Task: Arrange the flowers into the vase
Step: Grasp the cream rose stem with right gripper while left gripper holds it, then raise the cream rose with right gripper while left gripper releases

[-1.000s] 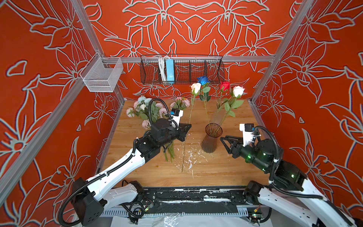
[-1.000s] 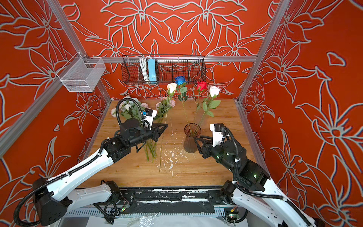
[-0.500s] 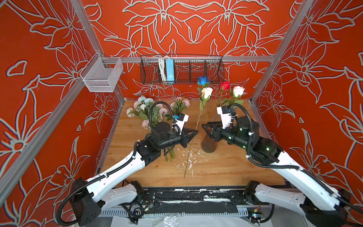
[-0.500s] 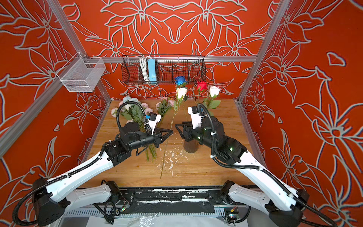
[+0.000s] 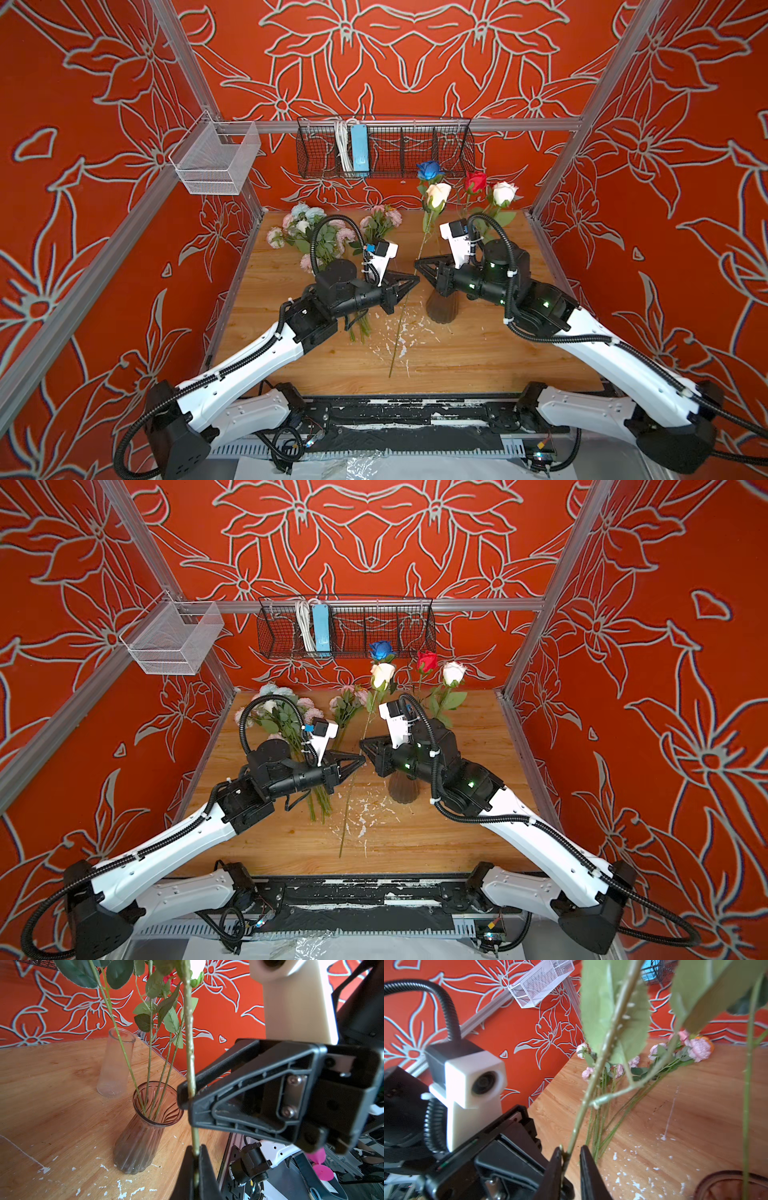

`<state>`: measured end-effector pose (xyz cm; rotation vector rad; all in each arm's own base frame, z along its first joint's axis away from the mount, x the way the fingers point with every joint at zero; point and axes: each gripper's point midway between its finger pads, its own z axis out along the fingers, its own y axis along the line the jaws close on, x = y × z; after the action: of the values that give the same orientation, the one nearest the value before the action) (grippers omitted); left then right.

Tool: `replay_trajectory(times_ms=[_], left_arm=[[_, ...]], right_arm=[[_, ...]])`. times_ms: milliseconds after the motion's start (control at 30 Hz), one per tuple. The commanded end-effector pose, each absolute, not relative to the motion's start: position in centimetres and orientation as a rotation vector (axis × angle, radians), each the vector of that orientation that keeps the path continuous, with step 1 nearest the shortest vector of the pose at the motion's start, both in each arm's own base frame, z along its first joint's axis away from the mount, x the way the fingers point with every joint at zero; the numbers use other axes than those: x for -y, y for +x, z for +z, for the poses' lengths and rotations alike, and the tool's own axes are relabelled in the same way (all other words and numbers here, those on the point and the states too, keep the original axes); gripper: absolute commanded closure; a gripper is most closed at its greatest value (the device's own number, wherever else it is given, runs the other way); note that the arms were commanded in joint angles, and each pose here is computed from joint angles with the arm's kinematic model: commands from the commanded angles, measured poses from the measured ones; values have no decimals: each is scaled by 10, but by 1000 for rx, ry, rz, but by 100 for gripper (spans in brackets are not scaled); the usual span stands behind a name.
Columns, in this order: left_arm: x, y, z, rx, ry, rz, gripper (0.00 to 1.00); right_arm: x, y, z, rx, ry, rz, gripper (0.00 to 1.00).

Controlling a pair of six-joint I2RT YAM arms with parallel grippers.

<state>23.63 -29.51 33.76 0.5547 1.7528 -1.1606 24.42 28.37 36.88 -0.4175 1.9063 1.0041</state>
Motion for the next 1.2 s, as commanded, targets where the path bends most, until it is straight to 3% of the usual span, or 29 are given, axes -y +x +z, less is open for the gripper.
replay_trajectory(times_ms=[0,133,167,367,467,733,933,1167], left_arm=[[298,229,354,-1679,591,-1192,100],[297,231,353,-1683,577,-1184,100],[296,232,352,-1687,570,-1184,96],[294,237,348,-1725,530,-1160,48],[283,243,349,-1722,472,-1103,36],[235,263,352,-1699,226,-889,29],[235,267,347,-1722,213,-879,28],[235,267,345,-1726,212,-874,28]], right_arm=[[-288,244,385,-1864,-427,1034,91],[-288,242,384,-1863,-429,1033,96],[-287,242,384,-1861,-422,1025,97],[-278,242,381,-1867,-430,943,100],[-266,244,393,-1839,-406,881,100],[-219,242,484,-1628,-319,723,100],[-185,235,558,-1452,-248,629,100],[-147,243,587,-1373,-167,374,100]])
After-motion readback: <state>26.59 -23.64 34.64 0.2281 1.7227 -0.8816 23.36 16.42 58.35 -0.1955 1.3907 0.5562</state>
